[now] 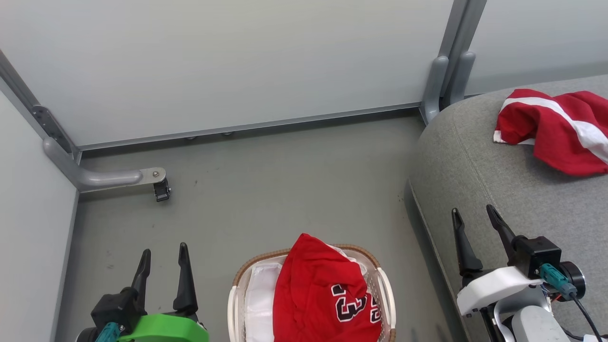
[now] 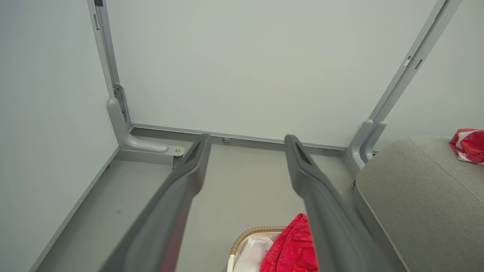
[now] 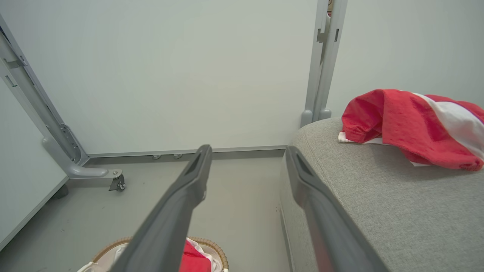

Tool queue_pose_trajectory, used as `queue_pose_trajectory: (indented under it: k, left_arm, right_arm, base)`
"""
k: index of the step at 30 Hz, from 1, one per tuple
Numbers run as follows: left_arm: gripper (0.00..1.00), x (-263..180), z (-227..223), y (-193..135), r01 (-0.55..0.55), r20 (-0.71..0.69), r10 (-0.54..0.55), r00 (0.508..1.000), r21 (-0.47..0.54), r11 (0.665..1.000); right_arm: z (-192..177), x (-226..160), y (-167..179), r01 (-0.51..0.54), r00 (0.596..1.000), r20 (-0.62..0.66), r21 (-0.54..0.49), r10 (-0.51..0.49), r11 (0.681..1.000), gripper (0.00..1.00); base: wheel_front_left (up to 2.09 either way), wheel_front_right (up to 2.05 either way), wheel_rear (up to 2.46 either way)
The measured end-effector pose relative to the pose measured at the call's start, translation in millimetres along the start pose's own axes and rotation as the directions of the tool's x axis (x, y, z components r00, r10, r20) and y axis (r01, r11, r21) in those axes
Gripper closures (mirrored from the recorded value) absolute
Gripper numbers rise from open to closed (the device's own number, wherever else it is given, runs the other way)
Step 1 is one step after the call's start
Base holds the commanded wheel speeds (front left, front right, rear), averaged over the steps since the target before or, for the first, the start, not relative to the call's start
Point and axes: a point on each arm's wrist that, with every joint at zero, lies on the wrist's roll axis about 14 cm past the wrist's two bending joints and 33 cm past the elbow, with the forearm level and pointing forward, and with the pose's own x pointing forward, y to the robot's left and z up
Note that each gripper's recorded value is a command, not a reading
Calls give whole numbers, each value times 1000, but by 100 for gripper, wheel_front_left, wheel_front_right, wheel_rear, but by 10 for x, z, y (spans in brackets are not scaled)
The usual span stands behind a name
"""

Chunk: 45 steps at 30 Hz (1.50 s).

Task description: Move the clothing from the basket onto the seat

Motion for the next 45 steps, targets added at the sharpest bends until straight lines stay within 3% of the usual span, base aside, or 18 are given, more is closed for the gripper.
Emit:
queue_pose_trajectory:
  k: [16, 24, 35, 41, 45]
  left_arm:
    - [0, 51, -63, -53, 23, -20, -23, 1000, 1, 1000]
    - [0, 308, -218, -330, 141, -72, -138, 988, 43, 989]
    - [0, 1045, -682, -916, 401, -222, -364, 905, 155, 903]
    - [0, 1322, -1246, -1009, 506, -387, -409, 826, 190, 841]
    - [0, 1399, -1752, -1047, 576, -524, -420, 741, 173, 799]
  right_arm:
    - [-61, 19, -11, 1, 1000, -16, -3, -1, 1000, 0]
    - [-127, 144, -69, 9, 1000, -29, -17, -10, 1000, 0]
    - [-243, 577, -111, -9, 1000, -28, -47, 7, 999, 0]
    - [-474, 743, -160, -12, 998, -64, -39, 9, 999, 0]
    - [-680, 806, -282, 11, 995, -101, -33, -15, 999, 0]
  base:
    - [0, 0, 0]
    - [0, 0, 0]
    - [0, 0, 0]
    - [0, 0, 0]
    - [0, 0, 0]
